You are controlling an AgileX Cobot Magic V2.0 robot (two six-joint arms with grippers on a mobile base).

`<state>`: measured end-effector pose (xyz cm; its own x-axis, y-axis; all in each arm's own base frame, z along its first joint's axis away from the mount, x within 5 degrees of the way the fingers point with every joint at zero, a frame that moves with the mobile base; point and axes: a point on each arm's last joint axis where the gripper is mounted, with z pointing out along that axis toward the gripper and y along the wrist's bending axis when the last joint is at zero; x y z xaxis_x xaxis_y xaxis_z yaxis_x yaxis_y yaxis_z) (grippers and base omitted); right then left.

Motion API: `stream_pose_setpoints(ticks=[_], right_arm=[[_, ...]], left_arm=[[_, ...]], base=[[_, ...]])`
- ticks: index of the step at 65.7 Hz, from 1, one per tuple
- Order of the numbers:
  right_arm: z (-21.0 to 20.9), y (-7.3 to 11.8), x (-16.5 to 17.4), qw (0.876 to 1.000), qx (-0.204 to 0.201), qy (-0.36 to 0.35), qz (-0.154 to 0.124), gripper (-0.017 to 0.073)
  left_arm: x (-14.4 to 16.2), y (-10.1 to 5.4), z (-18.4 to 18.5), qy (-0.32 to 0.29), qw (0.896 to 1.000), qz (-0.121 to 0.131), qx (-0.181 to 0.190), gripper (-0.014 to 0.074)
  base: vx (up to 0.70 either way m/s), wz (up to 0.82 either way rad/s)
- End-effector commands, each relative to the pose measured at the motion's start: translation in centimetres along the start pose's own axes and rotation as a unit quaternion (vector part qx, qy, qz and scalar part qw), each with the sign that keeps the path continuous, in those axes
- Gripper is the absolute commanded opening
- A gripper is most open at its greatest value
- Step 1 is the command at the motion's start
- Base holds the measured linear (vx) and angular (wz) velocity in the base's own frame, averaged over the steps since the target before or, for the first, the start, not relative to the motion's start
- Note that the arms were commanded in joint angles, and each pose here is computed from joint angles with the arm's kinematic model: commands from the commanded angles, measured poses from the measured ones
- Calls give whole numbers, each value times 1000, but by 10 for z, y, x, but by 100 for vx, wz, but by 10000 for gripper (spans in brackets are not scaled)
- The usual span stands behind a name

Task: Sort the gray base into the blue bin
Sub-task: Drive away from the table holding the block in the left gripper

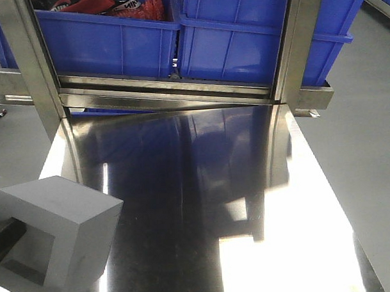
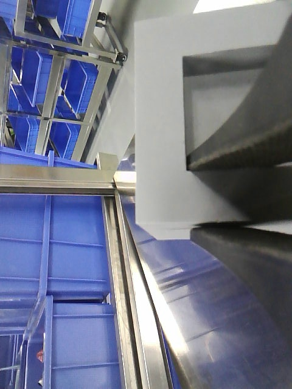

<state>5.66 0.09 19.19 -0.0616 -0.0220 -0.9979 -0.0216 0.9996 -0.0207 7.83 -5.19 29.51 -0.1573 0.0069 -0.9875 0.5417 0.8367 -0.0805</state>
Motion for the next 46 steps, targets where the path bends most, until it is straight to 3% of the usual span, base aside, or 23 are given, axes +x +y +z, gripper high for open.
stream_pose_setpoints(ticks=[1, 46], right_arm=[[0, 0, -2, 999, 0, -35, -6, -9], [0, 0, -2, 999, 0, -35, -6, -9]], left_arm=[[-21, -2, -3, -71, 997, -4, 10, -6], [-21, -2, -3, -70, 997, -4, 10, -6]], base=[[0, 0], [0, 0]])
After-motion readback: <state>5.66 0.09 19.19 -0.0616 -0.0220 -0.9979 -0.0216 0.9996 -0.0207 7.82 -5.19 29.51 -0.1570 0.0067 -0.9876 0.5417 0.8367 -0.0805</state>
